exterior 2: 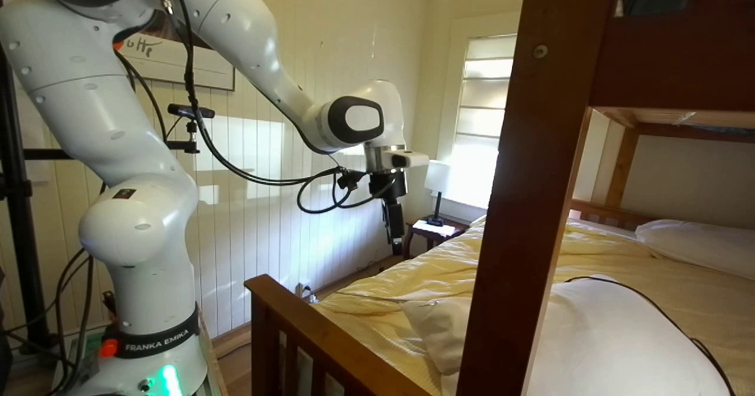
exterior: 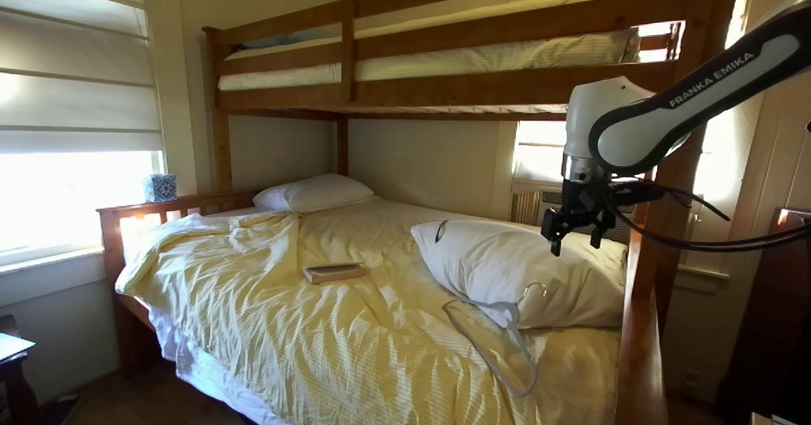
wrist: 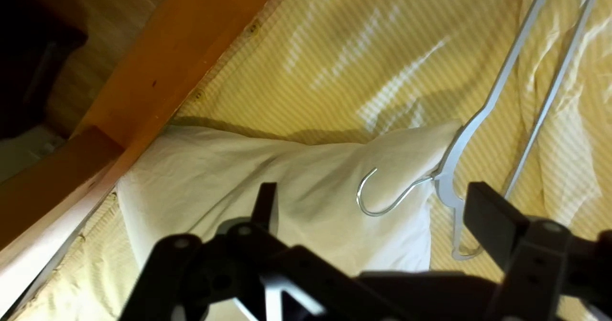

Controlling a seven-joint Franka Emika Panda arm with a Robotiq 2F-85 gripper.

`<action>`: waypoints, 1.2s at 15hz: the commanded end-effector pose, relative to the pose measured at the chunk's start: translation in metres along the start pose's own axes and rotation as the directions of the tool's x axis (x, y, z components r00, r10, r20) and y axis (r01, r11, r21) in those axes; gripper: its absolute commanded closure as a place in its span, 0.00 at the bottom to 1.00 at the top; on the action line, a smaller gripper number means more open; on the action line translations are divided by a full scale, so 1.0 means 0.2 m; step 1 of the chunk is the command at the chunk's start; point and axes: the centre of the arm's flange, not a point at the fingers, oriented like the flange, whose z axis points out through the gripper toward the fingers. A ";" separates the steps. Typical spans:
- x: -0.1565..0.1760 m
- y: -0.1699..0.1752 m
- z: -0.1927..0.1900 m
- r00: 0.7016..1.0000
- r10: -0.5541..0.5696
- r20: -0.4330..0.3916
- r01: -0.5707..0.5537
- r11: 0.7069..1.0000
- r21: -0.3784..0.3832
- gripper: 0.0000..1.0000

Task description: Hang the coat hanger on the hook

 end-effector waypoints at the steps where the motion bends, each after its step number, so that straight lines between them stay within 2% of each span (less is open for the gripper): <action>1: 0.10 -0.10 0.12 0.990 0.141 0.006 -0.141 0.989 0.037 0.00; 4: 0.16 -0.17 0.25 0.967 0.253 0.009 -0.253 0.967 0.035 0.00; 7: 0.22 -0.24 0.43 0.951 0.298 0.082 -0.300 0.954 0.017 0.00; 11: 0.24 -0.35 0.64 0.949 0.239 0.205 -0.240 0.971 -0.019 0.00; 15: 0.25 -0.48 0.75 0.938 0.225 0.265 -0.220 0.974 -0.050 0.00; 18: 0.27 -0.54 0.80 0.937 0.221 0.272 -0.214 0.975 -0.056 0.00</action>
